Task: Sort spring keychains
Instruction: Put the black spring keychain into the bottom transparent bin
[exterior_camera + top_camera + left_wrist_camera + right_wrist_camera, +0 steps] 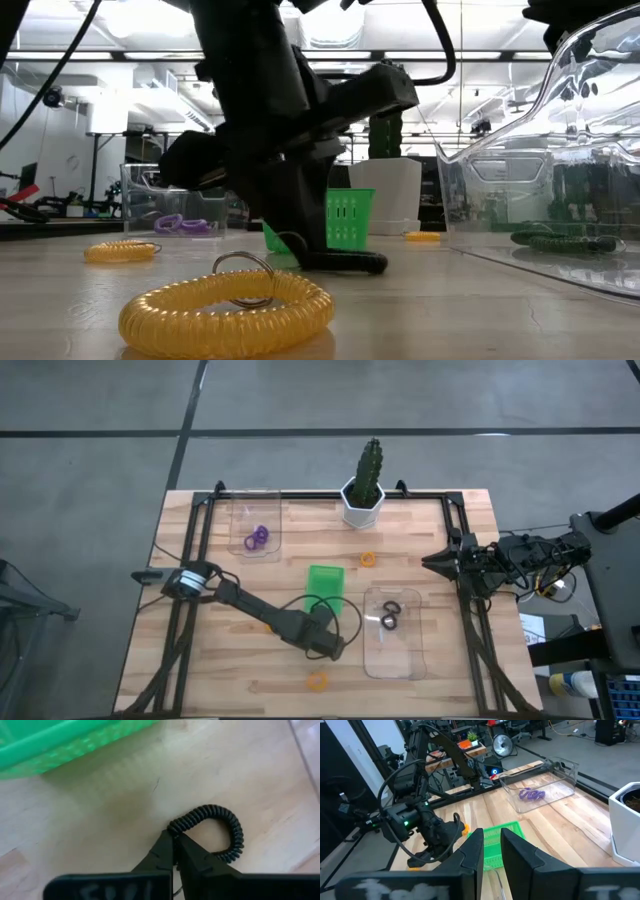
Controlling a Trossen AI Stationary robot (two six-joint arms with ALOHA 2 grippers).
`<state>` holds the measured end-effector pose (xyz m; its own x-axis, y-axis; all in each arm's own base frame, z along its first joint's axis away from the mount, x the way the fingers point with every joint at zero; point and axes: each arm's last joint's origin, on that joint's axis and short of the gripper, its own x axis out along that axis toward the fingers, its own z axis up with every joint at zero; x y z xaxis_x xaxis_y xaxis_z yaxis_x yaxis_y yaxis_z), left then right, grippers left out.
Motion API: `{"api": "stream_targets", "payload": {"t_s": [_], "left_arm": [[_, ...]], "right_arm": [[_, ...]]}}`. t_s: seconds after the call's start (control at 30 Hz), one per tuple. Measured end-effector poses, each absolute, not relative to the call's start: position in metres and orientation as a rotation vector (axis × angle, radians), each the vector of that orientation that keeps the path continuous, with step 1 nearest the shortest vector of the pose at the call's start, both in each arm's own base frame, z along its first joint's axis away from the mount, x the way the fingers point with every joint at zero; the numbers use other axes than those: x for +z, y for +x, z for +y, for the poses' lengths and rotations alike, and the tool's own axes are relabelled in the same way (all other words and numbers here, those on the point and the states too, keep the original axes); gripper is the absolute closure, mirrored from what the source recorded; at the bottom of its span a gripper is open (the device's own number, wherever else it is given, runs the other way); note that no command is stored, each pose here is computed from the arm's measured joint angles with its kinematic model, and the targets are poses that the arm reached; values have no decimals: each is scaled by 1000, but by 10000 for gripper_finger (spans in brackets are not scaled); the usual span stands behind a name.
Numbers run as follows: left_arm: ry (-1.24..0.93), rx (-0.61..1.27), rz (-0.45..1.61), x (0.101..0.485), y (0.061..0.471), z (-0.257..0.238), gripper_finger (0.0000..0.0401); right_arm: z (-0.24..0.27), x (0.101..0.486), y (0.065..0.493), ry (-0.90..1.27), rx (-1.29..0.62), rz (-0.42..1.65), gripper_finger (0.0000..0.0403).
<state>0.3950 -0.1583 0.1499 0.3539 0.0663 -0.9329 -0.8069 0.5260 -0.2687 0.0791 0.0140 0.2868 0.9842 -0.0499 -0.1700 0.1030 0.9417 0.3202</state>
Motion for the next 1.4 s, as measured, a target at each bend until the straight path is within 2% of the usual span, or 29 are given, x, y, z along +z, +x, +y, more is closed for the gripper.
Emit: {"api": "stream_targets", "payload": {"t_s": [0.23,0.47,0.6,0.8,0.97,1.2,1.4], "left_arm": [[-817,636,1126,170,382,-157,399],[-793,533,1034,223,368,-154,400],[-684,397,889,258,362,-154,400],[-468,45,573,309,370,-164,401],[-382,-186,295,342,379,-169,401],[-332,-419,117,356,386,-172,401],[-349,-435,117,352,391,-172,401]], "right_arm": [[14,287,79,339,-78,159,342],[14,287,79,338,-77,160,342],[14,287,79,337,-77,160,342],[14,287,79,335,-77,161,342],[14,287,79,334,-77,162,342],[14,287,79,333,-77,163,342],[14,287,79,330,-78,163,342]]}}
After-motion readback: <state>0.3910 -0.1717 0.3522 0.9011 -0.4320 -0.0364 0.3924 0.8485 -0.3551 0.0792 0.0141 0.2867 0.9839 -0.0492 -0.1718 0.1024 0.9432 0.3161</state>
